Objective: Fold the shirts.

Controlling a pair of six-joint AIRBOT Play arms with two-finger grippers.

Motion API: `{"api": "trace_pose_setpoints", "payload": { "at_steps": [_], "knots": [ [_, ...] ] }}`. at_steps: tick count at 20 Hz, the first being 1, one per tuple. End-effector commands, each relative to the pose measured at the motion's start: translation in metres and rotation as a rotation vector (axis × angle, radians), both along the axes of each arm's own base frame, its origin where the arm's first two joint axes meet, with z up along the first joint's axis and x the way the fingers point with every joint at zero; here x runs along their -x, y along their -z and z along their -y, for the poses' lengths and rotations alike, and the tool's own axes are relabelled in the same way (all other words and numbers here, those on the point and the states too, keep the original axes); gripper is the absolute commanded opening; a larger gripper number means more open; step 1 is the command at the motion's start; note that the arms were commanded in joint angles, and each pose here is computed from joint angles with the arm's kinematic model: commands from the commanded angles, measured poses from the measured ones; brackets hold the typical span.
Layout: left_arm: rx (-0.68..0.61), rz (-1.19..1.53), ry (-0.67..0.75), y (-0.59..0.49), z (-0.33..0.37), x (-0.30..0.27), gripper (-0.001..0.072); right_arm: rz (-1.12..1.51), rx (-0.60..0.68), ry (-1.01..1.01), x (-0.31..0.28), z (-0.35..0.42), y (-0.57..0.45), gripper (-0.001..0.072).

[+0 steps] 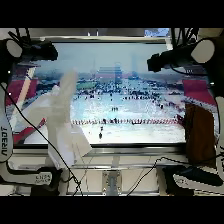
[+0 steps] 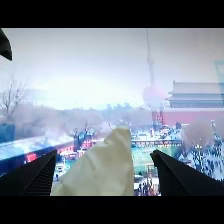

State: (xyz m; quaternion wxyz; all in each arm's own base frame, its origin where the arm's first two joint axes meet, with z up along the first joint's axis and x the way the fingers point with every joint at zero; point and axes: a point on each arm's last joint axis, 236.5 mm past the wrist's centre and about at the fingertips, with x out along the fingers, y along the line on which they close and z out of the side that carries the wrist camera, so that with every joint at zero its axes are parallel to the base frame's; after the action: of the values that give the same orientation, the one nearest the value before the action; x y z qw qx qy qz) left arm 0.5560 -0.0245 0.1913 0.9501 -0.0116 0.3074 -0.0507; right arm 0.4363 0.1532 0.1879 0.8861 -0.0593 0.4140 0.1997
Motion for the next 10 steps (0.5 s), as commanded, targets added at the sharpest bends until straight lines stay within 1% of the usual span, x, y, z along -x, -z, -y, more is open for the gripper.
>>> {"api": "trace_pose_setpoints", "payload": {
  "at_steps": [1,2,3,5,6,7,10],
  "knots": [
    [-0.043,0.049,-0.008,-0.027,-0.008,-0.002,0.0690,-0.186,-0.108,-0.100,0.029,-0.035,0.054,0.0271],
    [-0.060,-0.021,-0.004,-0.020,-0.009,0.012,0.0655,-0.241,-0.150,-0.126,0.041,-0.048,0.072,0.0271],
    [-0.075,-0.158,0.006,0.002,-0.011,0.036,0.0617,-0.298,-0.183,-0.153,0.054,-0.060,0.092,0.0271],
    [-0.099,-0.518,0.045,0.056,-0.012,0.104,0.0605,-0.377,-0.203,-0.192,0.077,-0.078,0.127,0.0271],
    [-0.115,-0.644,0.068,0.073,-0.013,0.130,0.0576,-0.400,-0.196,-0.206,0.086,-0.083,0.140,0.0270],
    [-0.123,-0.697,0.064,0.085,-0.015,0.139,0.0526,-0.413,-0.189,-0.214,0.092,-0.088,0.150,0.0271],
    [-0.101,-0.652,0.010,0.119,-0.018,0.118,0.0525,-0.440,-0.193,-0.247,0.106,-0.099,0.155,0.0271]
  ]
}}
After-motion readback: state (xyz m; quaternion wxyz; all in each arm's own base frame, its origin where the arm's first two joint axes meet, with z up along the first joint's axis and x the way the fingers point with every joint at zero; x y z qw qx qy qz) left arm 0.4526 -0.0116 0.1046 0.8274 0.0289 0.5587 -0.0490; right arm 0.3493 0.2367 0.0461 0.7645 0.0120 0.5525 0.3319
